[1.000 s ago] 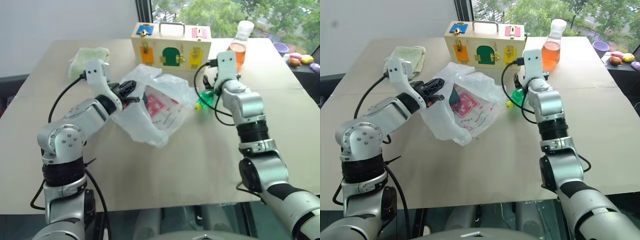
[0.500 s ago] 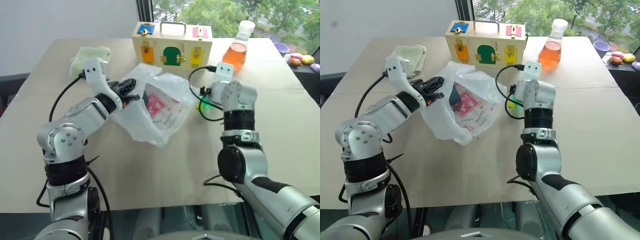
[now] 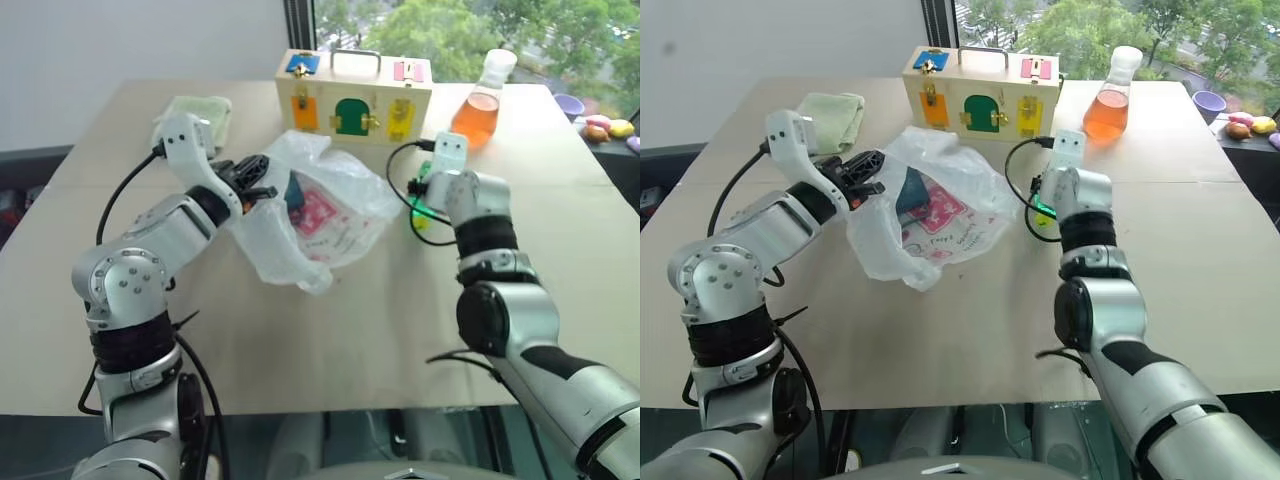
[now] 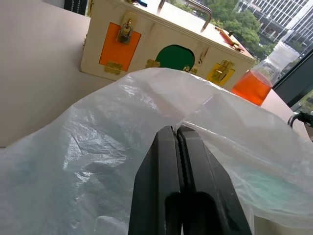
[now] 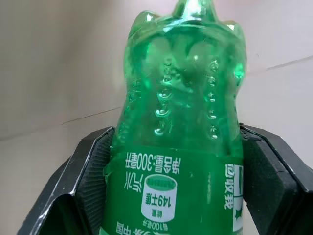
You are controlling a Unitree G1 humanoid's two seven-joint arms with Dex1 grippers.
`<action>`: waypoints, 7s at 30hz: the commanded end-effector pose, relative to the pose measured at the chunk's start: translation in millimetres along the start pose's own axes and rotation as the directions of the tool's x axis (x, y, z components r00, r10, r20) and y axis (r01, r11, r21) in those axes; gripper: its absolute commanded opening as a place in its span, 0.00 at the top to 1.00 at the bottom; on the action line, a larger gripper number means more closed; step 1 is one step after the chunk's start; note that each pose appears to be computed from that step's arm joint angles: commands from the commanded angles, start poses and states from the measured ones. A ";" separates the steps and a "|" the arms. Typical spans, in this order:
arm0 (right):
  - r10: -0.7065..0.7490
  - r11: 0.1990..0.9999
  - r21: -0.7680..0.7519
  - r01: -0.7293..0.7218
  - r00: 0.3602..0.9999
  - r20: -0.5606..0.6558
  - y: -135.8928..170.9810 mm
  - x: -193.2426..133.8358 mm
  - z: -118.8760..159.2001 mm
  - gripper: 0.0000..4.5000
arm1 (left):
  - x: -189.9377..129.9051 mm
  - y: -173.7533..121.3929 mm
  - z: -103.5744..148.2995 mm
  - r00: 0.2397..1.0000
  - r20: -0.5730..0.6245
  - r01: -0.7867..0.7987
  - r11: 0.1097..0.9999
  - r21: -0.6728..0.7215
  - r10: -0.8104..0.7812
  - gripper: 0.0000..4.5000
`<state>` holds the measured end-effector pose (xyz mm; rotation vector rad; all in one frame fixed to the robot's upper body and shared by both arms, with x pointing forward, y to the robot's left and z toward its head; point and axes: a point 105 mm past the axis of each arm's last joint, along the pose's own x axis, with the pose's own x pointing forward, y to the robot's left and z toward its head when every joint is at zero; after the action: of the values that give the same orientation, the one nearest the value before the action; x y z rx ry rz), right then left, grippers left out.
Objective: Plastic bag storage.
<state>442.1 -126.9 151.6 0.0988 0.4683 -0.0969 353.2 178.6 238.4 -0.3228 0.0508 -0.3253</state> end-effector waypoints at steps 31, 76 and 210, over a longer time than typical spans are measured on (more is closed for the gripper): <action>0.867 0.496 -0.239 -0.835 0.464 0.182 181.5 -74.1 26.6 0.08 | -31.9 -53.1 24.7 0.930 -0.116 0.367 0.905 0.214 -0.349 1.00; 0.582 0.568 -0.758 -0.319 0.808 0.096 11.7 -73.5 -8.8 0.01 | -142.9 35.7 2.7 0.909 -0.027 0.416 0.909 0.008 -0.415 1.00; 0.704 0.710 -0.300 -0.638 0.660 0.263 35.9 -126.4 16.1 1.00 | -49.5 -160.8 -96.3 0.338 -0.269 0.887 0.401 -0.230 -0.902 0.02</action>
<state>340.0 -78.5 209.9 0.0618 0.1059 0.6907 248.9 23.6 194.5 -0.3310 0.2732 -1.5197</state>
